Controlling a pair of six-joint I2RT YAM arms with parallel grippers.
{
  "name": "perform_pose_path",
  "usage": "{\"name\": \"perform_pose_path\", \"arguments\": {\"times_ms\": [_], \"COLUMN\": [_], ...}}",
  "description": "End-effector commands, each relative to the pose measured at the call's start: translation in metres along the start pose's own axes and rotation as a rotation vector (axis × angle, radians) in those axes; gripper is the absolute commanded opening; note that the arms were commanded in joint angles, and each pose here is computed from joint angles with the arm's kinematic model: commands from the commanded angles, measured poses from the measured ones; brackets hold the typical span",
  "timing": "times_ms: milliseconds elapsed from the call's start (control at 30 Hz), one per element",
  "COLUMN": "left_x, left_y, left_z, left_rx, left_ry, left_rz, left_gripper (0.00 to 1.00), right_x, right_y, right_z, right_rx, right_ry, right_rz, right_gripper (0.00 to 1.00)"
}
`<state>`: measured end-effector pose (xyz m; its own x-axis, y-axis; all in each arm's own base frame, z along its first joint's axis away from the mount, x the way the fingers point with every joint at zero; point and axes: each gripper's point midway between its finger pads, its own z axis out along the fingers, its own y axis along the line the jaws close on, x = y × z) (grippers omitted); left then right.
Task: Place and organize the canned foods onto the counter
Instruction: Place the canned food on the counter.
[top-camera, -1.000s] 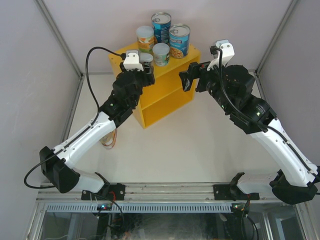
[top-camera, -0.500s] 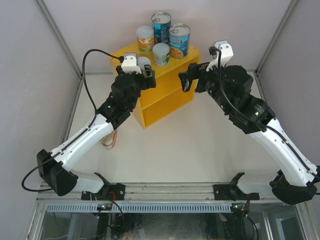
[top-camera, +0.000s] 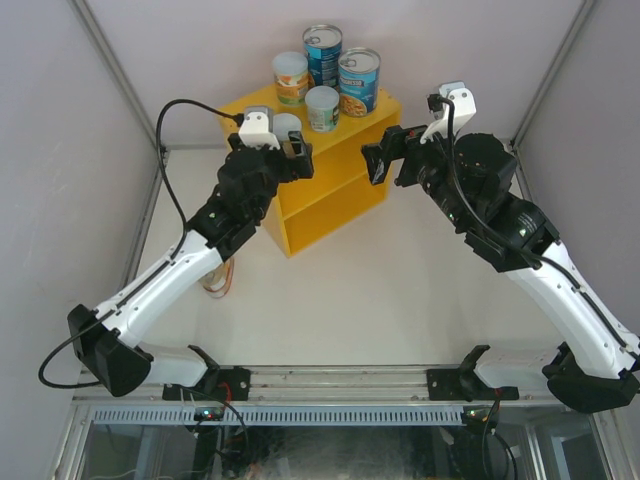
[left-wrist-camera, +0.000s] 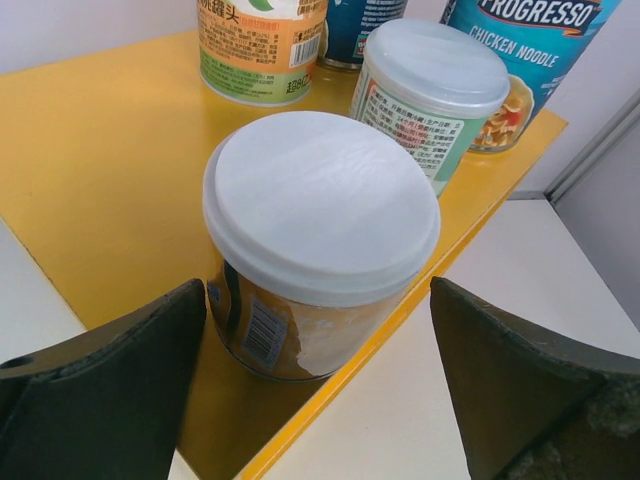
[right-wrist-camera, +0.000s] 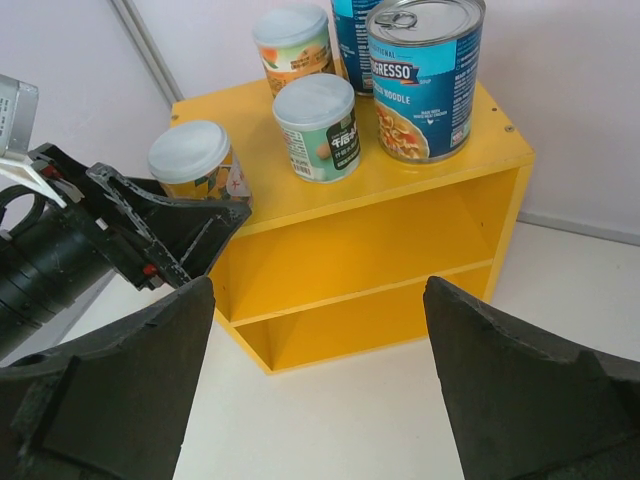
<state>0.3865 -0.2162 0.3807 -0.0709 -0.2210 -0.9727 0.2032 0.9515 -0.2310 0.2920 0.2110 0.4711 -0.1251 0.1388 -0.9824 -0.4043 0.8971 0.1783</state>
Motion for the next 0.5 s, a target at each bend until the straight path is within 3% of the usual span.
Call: {"name": "perform_pose_path", "arguments": {"times_ms": [0,467], "left_x": [-0.043,-0.102], "left_y": [-0.007,-0.016], "left_z": [-0.016,-0.033], "left_rx": [0.047,0.081], "left_ry": [-0.067,-0.135], "left_rz": [-0.050,-0.085], "left_gripper": [0.96,0.98], "right_x": [-0.012,-0.014], "right_y": [0.003,0.010], "right_z": [-0.006,-0.009], "right_rx": [-0.014,-0.023], "right_ry": [-0.038,-0.038], "right_rz": [0.027,0.022], "right_gripper": [0.85,0.85]}}
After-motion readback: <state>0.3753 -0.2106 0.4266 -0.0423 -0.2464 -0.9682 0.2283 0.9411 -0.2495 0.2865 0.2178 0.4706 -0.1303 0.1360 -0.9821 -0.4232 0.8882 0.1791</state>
